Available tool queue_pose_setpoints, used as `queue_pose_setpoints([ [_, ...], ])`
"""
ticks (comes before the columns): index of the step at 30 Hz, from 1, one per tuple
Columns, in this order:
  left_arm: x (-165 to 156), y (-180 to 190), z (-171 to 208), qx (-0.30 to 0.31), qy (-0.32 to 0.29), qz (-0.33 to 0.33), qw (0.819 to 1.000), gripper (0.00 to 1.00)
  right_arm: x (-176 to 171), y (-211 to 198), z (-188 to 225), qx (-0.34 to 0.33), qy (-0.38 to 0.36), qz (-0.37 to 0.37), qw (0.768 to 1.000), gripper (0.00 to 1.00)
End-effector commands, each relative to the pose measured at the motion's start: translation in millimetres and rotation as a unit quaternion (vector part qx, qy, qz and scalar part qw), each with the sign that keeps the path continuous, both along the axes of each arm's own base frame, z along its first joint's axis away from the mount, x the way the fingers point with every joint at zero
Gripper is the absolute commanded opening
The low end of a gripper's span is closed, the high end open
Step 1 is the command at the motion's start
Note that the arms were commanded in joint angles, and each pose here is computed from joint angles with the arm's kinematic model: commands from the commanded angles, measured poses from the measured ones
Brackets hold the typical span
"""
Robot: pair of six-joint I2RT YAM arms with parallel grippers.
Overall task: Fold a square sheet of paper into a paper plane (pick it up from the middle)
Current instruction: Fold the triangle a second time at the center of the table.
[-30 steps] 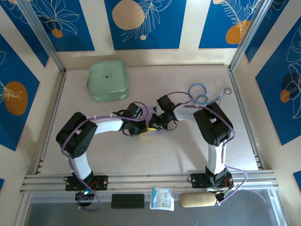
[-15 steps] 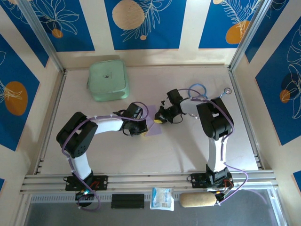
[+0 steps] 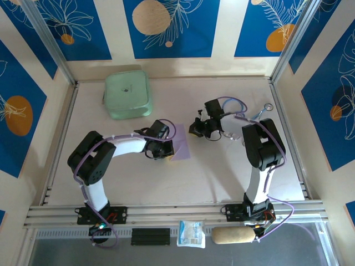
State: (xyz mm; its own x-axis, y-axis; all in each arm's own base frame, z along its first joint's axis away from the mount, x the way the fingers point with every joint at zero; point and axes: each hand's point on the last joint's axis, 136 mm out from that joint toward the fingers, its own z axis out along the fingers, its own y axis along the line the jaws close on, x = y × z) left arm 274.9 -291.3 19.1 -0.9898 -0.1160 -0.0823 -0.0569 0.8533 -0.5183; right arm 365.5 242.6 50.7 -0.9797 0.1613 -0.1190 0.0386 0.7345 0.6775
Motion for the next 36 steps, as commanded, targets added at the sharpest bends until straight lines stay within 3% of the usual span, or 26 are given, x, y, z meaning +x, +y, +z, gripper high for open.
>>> queue_pose_setpoints([
  [1, -30.4, 22.6, -29.9, 0.064, 0.066, -0.015, 0.996, 0.0, -26.2, 21.5, -2.5, 0.011, 0.007, 0.037, 0.999, 0.0],
  [8, -30.8, 23.3, -29.7, 0.065, 0.067, -0.015, 0.996, 0.0, -44.6, 44.3, -26.5, 0.006, 0.036, 0.063, 0.997, 0.0],
  [14, -23.9, 16.2, -17.2, 0.051, 0.05, -0.024, 0.997, 0.0, -50.8, 36.8, -51.2, -0.026, 0.056, 0.06, 0.996, 0.0],
  [19, -0.8, -15.9, 25.6, -0.027, -0.014, -0.05, 0.998, 0.0, -57.1, 23.6, -69.4, -0.057, 0.073, 0.052, 0.994, 0.0],
  [22, 9.6, -27.7, 38.4, -0.057, -0.04, -0.053, 0.996, 0.05, -58.8, 21.0, -73.2, -0.06, 0.077, 0.05, 0.994, 0.0],
  [36, 11.5, -25.8, -4.4, -0.03, -0.018, -0.048, 0.998, 0.03, -63.0, 18.0, -77.8, -0.067, 0.086, 0.048, 0.993, 0.0],
])
